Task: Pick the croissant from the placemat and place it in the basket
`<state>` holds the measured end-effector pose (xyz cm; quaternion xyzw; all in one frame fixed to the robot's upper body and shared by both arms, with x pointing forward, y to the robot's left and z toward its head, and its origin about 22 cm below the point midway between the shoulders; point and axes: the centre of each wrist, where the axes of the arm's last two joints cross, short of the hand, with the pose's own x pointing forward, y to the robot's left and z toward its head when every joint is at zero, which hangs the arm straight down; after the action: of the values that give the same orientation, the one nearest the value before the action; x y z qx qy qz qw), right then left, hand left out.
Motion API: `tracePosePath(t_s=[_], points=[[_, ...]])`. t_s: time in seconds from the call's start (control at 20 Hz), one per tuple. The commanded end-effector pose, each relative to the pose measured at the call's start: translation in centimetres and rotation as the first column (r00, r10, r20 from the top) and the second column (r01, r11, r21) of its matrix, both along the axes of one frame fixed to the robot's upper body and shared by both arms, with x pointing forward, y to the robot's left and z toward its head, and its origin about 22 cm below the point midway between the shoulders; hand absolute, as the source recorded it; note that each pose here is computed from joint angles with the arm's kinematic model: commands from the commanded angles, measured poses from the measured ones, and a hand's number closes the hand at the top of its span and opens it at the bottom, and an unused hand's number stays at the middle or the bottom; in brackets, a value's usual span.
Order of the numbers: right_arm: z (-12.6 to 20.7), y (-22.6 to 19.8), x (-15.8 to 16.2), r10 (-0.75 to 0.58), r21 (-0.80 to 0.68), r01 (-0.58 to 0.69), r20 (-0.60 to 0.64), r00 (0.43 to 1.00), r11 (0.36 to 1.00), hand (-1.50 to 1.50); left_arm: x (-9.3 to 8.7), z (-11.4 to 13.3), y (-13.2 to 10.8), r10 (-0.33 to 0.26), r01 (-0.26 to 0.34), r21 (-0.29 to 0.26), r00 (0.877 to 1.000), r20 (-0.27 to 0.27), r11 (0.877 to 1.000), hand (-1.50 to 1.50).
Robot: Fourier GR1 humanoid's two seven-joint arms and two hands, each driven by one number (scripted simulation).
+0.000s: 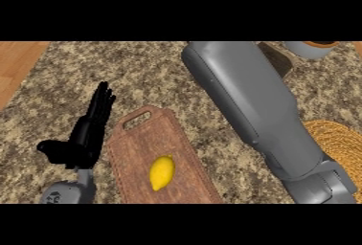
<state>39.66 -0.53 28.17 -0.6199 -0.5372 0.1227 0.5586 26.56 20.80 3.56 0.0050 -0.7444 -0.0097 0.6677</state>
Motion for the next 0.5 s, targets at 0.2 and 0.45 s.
tracePosePath(t_s=[0.2, 0.45], points=[[-0.7, 0.2, 1.0, -0.213, 0.145, 0.221, -0.067, 0.975, 0.965, 1.5, -1.1, -0.6, 0.8, 0.032, -0.032, -0.004, 0.999, -0.012, 0.999, 0.0], [-1.3, -0.1, 1.4, -0.218, 0.127, 0.227, -0.081, 0.973, 0.966, 1.5, -1.1, 0.4, 2.0, 0.072, -0.072, 0.0, 0.997, 0.005, 0.997, 0.0]])
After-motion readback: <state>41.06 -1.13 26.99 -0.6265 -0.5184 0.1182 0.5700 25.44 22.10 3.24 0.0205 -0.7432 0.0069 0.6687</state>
